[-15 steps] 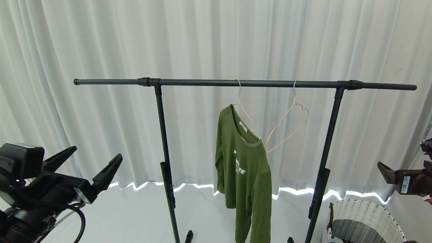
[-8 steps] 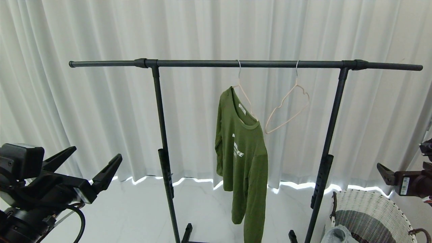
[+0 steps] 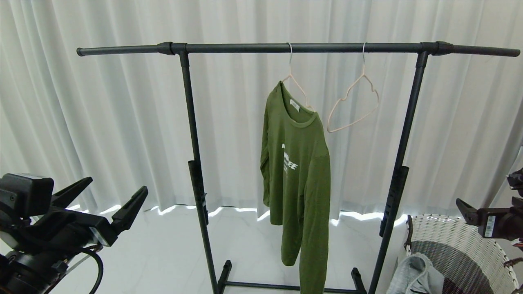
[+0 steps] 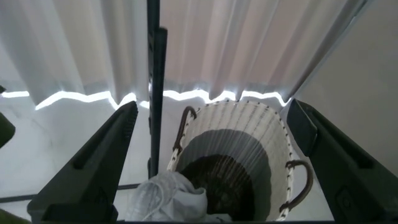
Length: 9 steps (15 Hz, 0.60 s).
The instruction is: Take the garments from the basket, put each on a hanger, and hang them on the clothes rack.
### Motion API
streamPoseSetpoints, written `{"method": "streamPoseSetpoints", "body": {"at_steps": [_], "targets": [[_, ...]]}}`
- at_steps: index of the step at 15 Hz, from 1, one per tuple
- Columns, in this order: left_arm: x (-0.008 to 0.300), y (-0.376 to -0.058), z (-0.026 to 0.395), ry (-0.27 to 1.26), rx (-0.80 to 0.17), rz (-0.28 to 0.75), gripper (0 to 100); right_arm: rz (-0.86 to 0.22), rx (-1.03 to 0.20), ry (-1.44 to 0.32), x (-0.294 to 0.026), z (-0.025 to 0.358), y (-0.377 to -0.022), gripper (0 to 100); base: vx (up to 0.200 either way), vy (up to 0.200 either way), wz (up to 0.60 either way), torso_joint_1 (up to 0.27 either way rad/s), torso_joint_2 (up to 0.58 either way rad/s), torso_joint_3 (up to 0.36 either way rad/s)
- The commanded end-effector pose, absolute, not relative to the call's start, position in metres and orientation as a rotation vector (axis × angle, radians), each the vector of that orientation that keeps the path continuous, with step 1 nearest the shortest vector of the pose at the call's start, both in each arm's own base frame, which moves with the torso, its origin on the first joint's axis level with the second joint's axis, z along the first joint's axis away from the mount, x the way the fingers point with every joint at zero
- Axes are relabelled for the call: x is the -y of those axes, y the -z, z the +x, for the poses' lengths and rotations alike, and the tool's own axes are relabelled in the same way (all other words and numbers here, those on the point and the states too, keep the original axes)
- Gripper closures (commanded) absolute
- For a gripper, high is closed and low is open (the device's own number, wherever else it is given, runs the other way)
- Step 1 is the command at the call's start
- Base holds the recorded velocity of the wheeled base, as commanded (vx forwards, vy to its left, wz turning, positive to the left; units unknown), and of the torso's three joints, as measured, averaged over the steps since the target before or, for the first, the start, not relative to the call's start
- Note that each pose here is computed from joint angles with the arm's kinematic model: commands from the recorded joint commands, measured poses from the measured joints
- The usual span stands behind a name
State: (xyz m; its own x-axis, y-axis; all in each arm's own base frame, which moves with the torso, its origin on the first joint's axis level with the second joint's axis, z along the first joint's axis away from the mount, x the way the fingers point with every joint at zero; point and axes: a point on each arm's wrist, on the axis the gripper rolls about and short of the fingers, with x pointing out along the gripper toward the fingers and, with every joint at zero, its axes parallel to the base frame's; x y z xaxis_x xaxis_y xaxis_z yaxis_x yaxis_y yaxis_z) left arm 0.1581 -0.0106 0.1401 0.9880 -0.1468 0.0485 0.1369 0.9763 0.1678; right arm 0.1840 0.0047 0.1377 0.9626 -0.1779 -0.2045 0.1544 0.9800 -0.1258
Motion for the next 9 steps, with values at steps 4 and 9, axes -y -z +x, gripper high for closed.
{"method": "streamPoseSetpoints", "body": {"at_steps": [4, 9], "targets": [[0.011, -0.14, 0.158, 0.143, 0.058, 0.163, 0, -0.144, -0.251, 0.161, -0.005, 0.18, -0.13, 0, 0.0, 0.0, 0.0, -0.066, 0.17, 0.093], [0.01, -0.139, 0.159, 0.141, 0.052, 0.163, 0, -0.188, -0.284, 0.158, -0.004, 0.177, -0.124, 0, 0.0, 0.0, 0.0, 0.0, 0.0, 0.0]]}}
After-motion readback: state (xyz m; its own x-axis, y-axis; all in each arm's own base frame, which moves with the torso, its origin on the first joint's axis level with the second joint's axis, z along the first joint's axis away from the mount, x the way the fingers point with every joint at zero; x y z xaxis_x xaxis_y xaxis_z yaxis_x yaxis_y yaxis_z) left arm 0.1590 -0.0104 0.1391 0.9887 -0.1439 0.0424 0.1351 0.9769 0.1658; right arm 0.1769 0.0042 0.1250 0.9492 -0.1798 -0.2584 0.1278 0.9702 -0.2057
